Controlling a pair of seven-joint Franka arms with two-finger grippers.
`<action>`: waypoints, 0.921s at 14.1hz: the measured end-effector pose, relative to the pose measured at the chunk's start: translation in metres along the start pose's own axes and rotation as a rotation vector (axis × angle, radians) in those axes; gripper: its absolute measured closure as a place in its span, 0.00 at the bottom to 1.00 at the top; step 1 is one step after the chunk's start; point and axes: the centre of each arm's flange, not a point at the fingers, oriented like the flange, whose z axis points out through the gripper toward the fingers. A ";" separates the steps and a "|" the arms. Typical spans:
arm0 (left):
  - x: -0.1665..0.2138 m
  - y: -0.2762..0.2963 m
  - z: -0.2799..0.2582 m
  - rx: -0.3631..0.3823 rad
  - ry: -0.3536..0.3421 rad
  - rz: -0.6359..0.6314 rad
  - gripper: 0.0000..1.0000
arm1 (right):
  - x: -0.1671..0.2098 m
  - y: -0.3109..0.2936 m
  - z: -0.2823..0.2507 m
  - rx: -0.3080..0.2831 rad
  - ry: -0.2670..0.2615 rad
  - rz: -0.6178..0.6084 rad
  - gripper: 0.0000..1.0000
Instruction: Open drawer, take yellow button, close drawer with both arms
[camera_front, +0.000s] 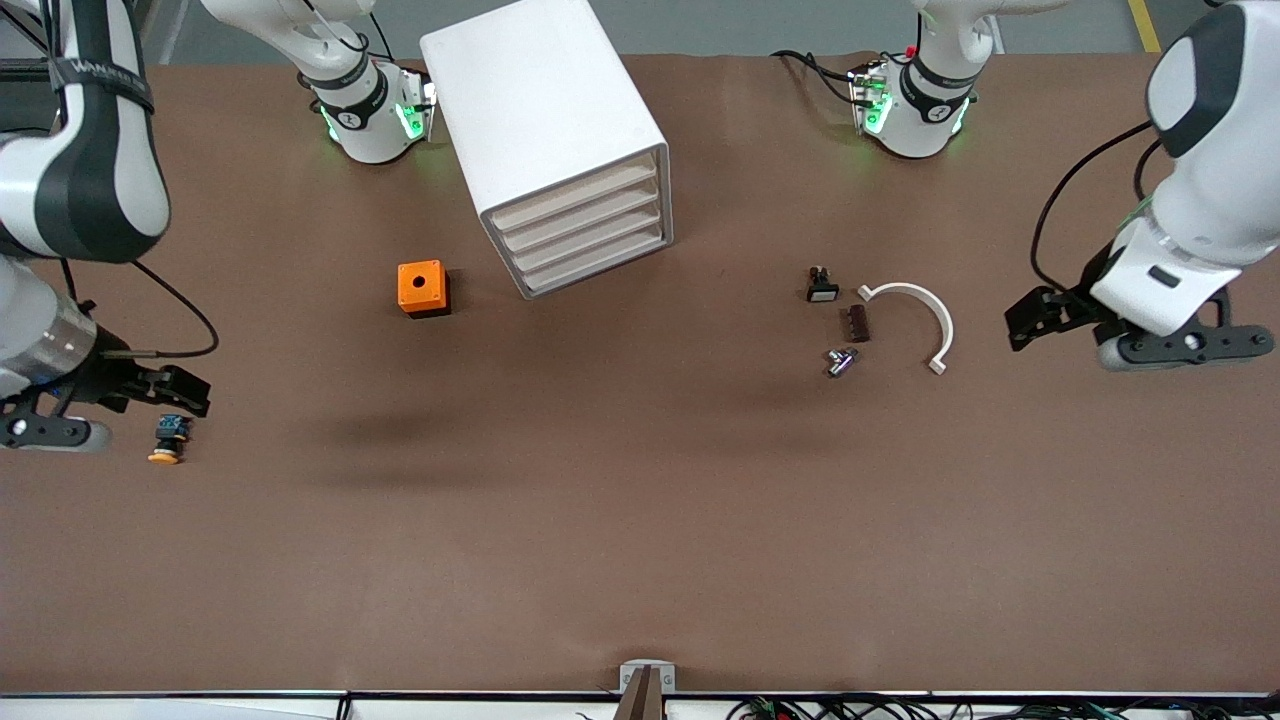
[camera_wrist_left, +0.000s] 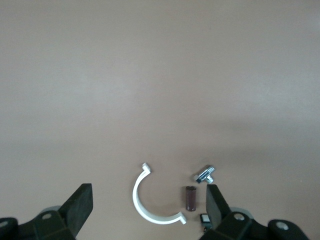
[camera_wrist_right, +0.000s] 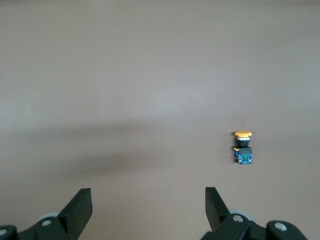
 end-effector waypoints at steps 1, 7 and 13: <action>-0.003 -0.007 -0.007 0.004 -0.001 -0.009 0.00 | -0.004 0.001 -0.013 0.002 0.007 0.000 0.00; -0.018 -0.017 -0.041 0.004 0.030 -0.008 0.00 | -0.017 -0.002 -0.050 0.020 0.037 -0.003 0.00; -0.026 -0.033 -0.057 -0.050 0.035 -0.031 0.00 | -0.021 -0.006 -0.058 0.033 0.039 -0.012 0.00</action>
